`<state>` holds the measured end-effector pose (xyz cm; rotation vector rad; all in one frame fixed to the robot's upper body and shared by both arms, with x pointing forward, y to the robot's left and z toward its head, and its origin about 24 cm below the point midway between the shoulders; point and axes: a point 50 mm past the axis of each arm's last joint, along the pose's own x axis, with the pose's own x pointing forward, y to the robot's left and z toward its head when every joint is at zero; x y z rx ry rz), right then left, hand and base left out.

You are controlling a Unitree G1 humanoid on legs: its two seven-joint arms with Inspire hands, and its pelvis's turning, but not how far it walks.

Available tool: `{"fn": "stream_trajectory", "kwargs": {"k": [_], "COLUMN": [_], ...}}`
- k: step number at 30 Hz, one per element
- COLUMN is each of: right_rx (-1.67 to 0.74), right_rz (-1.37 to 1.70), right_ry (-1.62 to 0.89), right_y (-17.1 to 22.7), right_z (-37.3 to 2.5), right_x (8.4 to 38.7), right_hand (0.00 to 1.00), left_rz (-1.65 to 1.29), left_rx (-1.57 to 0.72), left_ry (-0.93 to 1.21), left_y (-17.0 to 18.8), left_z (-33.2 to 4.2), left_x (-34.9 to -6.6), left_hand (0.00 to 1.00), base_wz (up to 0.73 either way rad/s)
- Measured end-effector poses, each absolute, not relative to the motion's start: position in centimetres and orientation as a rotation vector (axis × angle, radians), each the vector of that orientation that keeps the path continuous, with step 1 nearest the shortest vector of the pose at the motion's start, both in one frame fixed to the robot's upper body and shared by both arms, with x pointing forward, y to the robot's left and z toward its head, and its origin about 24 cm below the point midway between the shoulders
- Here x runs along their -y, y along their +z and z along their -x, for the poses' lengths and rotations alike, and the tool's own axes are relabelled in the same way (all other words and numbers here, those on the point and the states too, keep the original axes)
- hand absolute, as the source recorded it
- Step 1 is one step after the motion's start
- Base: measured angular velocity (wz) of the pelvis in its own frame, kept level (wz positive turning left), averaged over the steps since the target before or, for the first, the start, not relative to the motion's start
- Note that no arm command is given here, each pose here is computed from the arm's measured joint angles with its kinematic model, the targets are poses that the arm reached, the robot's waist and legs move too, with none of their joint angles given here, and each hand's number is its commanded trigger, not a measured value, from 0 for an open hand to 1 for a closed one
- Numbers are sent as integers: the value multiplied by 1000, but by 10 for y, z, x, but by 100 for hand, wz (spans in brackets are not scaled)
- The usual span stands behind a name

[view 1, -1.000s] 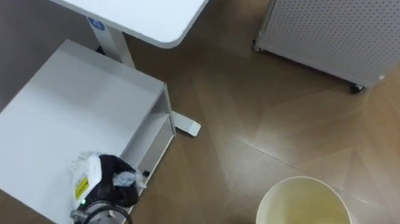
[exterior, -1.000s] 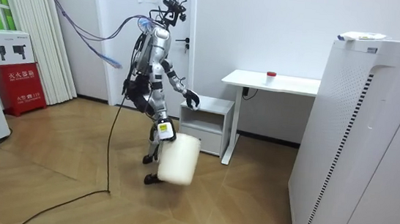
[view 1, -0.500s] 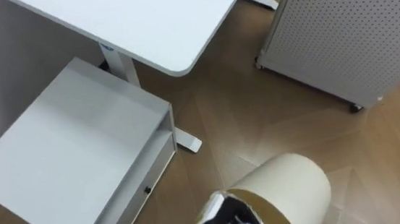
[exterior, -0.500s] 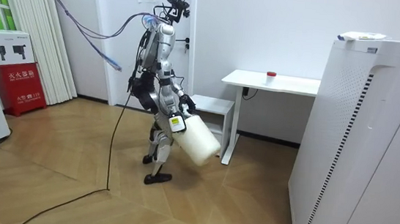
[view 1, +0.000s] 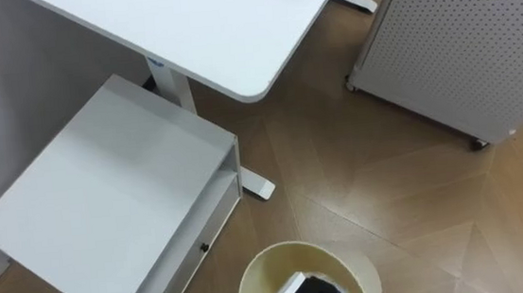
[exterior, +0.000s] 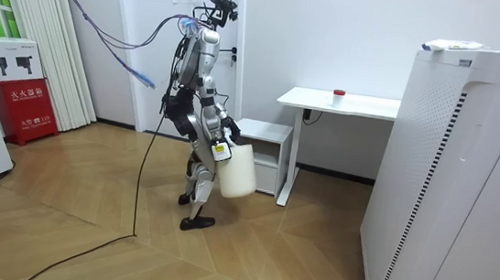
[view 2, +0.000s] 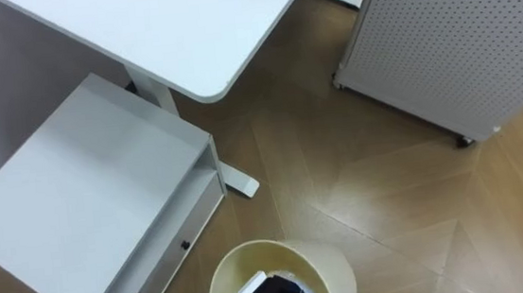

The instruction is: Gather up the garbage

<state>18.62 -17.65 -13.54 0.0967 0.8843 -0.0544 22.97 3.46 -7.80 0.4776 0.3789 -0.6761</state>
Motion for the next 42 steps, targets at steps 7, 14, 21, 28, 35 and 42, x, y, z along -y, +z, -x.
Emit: {"fn": "stream_trajectory", "kwargs": {"k": [7,14,21,28,35,42], "right_rx": [-876,-875,-877,-905,-932,-957], "right_rz": [-101,-110,-121,-133,-148,-150], "right_ry": [-33,-22,-5,3,2,-85], "right_y": [-134,-135,-136,-140,-143,-144], "right_z": [-188,-187,-184,-175,-165,-156], "right_x": [175,174,173,174,183,208], "right_hand": [100,100,100,100,100,100], "left_rz": [-495,-506,-508,-543,-583,-662], "left_rx": [-375,-371,-365,-366,-421,-360], "left_ry": [-690,-696,-683,-687,-642,-604], "left_y": [-81,-82,-81,-85,-96,-89], "left_z": [-224,-223,-223,-219,-212,-218], "left_x": [-35,-34,-35,-37,-67,-93], "left_hand": [0,0,0,0,0,0], "base_wz": [-1,0,0,4,1,1]}}
